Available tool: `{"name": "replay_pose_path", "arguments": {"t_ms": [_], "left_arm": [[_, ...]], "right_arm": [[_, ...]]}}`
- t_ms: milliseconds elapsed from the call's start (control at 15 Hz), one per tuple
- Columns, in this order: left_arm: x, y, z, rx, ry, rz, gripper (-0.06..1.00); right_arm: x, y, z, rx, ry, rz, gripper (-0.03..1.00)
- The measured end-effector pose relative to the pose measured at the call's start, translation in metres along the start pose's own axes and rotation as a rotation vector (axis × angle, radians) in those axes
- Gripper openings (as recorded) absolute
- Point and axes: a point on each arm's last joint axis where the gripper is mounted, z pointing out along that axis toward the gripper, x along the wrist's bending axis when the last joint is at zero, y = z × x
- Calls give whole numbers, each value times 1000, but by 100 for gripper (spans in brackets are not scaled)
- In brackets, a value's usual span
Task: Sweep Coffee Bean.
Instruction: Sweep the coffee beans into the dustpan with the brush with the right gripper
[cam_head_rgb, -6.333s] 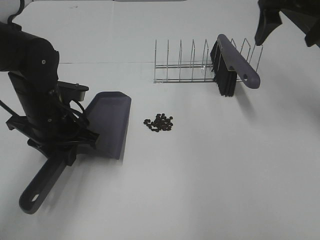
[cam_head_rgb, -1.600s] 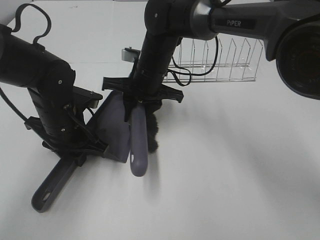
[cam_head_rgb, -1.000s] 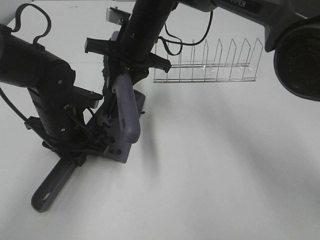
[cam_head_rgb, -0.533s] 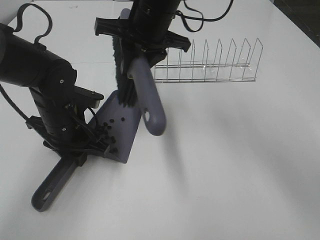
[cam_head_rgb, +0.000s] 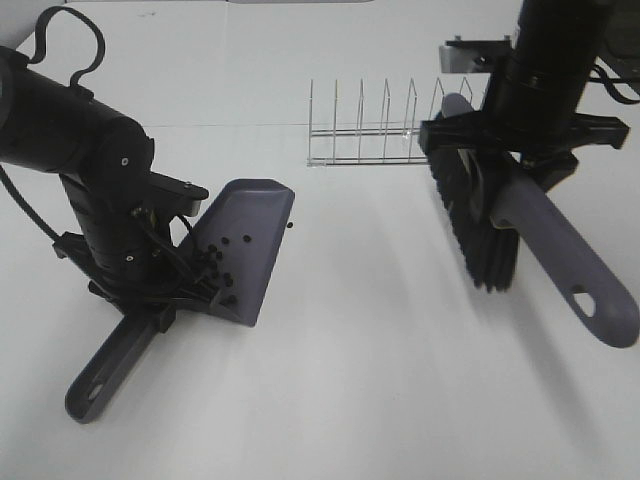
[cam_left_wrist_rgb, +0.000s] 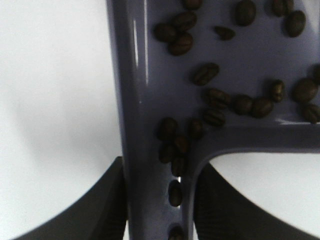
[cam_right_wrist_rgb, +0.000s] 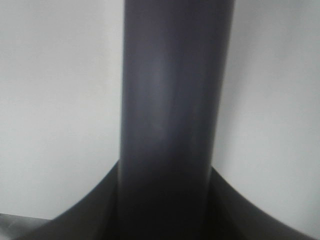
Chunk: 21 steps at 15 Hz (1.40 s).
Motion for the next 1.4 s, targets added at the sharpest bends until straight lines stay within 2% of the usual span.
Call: {"name": "replay_pose_path", "arguments": {"t_ms": [200,467,667,867,1067,1133,1267,1400], "left_arm": [[0,-1,0,7,-4,-21,32],[-1,-1,0,19,-4,-113,32],[-1,-1,0,19,-4,-145,32],[-1,-1,0,19,-4,-147,32],[-1,-1,0,19,-5,-146,32],[-1,-1,0,20,-6,-142,32],[-1,-1,0,20,-6,-139,32],[-1,-1,0,20,-7,-121,32]], "right_arm": [[-30,6,16,47,-15,15,27],[-31,8,25,70,-24,11,27],[-30,13,28,69,-48,12,27],[-8,36,27,12,-99,-38,27],[31,70,37,-58,-103,-89,27],[61,79,57,-52,-107,-140,27],[87,79,74,-33,-102,-187,27],[124,75,91,-19,-75,-246,27]]}}
